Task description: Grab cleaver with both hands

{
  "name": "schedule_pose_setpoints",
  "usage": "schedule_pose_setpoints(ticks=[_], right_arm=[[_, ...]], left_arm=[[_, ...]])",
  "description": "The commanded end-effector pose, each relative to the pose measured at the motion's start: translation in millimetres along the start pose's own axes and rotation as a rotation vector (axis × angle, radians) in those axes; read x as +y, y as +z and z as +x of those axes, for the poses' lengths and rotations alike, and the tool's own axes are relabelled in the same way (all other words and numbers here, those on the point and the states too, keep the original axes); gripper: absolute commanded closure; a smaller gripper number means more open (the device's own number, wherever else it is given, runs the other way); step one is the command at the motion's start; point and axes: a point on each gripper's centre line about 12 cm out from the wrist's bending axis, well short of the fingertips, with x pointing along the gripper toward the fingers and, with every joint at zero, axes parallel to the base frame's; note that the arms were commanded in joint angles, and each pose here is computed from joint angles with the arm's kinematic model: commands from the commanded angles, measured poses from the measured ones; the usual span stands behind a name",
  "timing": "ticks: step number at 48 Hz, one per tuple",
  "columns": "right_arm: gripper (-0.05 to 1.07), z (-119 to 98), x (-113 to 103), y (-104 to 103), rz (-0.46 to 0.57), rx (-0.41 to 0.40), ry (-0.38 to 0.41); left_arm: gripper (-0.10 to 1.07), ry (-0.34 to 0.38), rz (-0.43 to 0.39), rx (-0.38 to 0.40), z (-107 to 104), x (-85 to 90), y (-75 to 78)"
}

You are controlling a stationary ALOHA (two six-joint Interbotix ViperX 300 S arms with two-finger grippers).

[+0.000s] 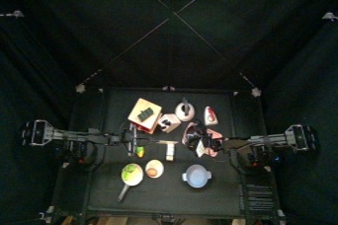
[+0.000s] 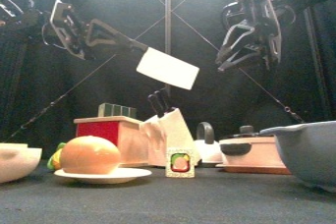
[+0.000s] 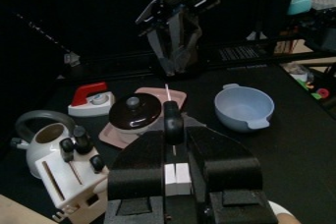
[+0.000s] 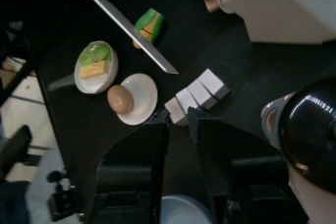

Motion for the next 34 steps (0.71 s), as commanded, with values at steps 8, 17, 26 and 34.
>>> schedule_pose_setpoints(ticks=[8,17,26,34], right_arm=[[0.37,-38,18,28,0.02,0.139,-0.304],[0.37,-38,20,62,-0.193,0.117,-0.3],[0.37,-13,12,69,-0.395,0.056,-0.12],[0.37,-1,0,56,-0.497,-0.053,0.021]], left_arm=[[0.55,0.01,0.01,-0.029,4,4.1,8.2],[0.55,0.016,0.016,-0.029,4,6.9,6.8],[0.55,-0.008,0.041,-0.036,2,3.0,5.5],[0.55,-0.028,0.06,-0.056,0,-0.1,5.0]])
